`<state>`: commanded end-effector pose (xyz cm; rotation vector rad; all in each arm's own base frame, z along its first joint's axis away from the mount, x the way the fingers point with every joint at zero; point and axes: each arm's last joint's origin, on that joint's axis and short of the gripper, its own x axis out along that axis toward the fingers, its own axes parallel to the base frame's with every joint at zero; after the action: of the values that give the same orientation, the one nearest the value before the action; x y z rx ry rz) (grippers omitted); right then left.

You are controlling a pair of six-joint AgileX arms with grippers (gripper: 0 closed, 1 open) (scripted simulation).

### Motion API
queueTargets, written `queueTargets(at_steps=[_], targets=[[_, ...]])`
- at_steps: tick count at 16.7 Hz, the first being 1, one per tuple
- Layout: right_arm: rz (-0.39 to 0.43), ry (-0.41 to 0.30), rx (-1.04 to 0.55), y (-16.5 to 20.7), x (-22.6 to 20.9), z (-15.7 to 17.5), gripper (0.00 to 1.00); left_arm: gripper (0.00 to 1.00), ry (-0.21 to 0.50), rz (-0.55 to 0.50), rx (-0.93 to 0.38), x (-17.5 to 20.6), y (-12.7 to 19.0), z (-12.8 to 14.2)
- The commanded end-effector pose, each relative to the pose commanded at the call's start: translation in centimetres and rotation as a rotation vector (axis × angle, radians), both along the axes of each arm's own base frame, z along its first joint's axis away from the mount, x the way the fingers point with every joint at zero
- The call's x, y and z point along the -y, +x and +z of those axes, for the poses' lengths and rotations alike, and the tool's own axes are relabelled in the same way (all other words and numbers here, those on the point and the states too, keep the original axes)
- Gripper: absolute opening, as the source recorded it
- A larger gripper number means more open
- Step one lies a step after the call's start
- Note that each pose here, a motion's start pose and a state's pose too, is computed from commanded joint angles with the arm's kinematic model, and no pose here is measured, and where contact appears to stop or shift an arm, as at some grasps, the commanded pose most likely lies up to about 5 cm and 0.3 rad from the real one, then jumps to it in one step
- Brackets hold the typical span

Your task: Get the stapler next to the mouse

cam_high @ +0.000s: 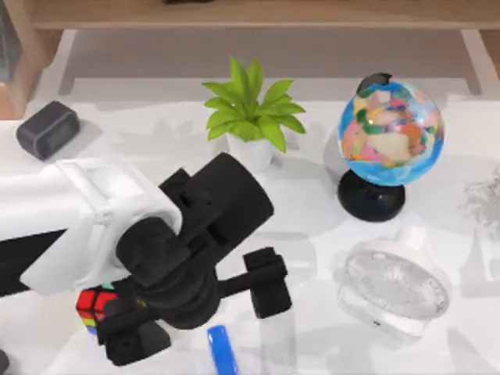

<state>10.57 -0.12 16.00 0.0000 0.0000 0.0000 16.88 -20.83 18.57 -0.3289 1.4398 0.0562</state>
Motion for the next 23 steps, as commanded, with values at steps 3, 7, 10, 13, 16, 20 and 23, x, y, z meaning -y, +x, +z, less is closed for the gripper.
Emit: queueTargets(at_steps=[3,7,10,13,16,20,23], targets=[[0.000,0.000,0.000,0.0,0.0,0.0,1.00,1.00,0.115,0.028,-0.100,2.8,-0.7,-2.0],[0.000,0.000,0.000,0.0,0.0,0.0,1.00,1.00,0.163,0.039,-0.131,3.7,-1.0,-2.8],[0.000,0.000,0.000,0.0,0.0,0.0,1.00,1.00,0.161,0.042,-0.130,3.6,-1.0,-2.8],[0.000,0.000,0.000,0.0,0.0,0.0,1.00,1.00,0.165,0.039,-0.132,3.7,-1.0,-4.0],[0.000,0.000,0.000,0.0,0.0,0.0,1.00,1.00,0.159,0.039,-0.128,3.8,-0.9,-6.2],[0.000,0.000,0.000,0.0,0.0,0.0,1.00,1.00,0.163,0.039,-0.131,3.7,-1.0,-7.8],[0.000,0.000,0.000,0.0,0.0,0.0,1.00,0.92,0.163,0.039,-0.131,3.7,-1.0,-7.8]])
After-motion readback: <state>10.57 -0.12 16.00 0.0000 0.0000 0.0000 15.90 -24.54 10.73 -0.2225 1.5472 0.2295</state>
